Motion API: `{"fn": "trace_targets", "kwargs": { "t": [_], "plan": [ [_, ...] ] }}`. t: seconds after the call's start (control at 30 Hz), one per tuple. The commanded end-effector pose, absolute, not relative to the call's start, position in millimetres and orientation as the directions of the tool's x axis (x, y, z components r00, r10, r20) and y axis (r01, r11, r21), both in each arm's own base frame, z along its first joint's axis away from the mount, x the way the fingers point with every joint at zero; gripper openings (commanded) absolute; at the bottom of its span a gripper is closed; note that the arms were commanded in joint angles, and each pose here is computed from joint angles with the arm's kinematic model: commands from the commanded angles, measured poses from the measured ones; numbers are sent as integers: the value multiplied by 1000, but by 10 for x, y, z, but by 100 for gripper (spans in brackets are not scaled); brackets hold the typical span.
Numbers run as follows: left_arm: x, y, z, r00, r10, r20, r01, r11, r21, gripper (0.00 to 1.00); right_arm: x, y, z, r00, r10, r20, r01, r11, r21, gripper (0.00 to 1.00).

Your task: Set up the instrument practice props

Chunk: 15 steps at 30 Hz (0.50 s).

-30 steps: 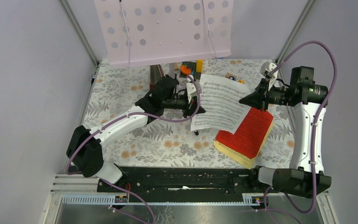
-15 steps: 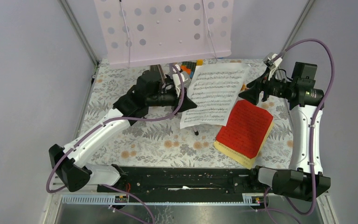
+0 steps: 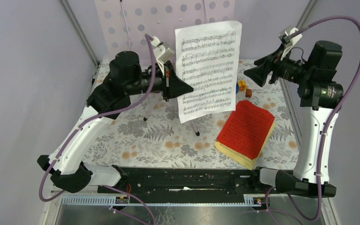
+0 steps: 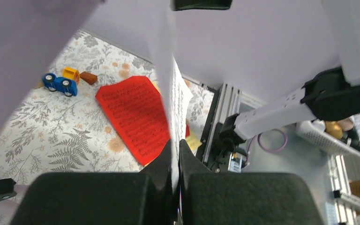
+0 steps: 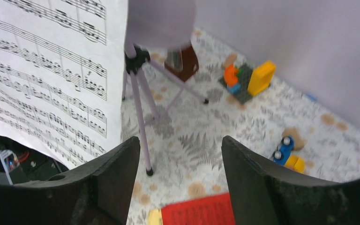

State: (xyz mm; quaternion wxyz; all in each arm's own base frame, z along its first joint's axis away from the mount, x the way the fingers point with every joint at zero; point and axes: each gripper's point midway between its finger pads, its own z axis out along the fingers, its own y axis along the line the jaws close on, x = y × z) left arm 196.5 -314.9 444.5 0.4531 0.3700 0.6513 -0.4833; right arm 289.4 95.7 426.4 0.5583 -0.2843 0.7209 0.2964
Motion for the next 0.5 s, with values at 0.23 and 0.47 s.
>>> {"fn": "trace_targets", "kwargs": {
  "t": [0.23, 0.47],
  "plan": [
    [2106, -2805, 5417, -268, -159, -950, 867, 390, -310, 0, 3089, 1507, 5084, -161, -14, -987, -788, 603, 120, 67],
    [2348, -2475, 5758, -171, -228, -959, 822, 504, -267, 0, 3225, 1893, 5323, -142, 28, -990, -838, 529, 135, 62]
  ]
}}
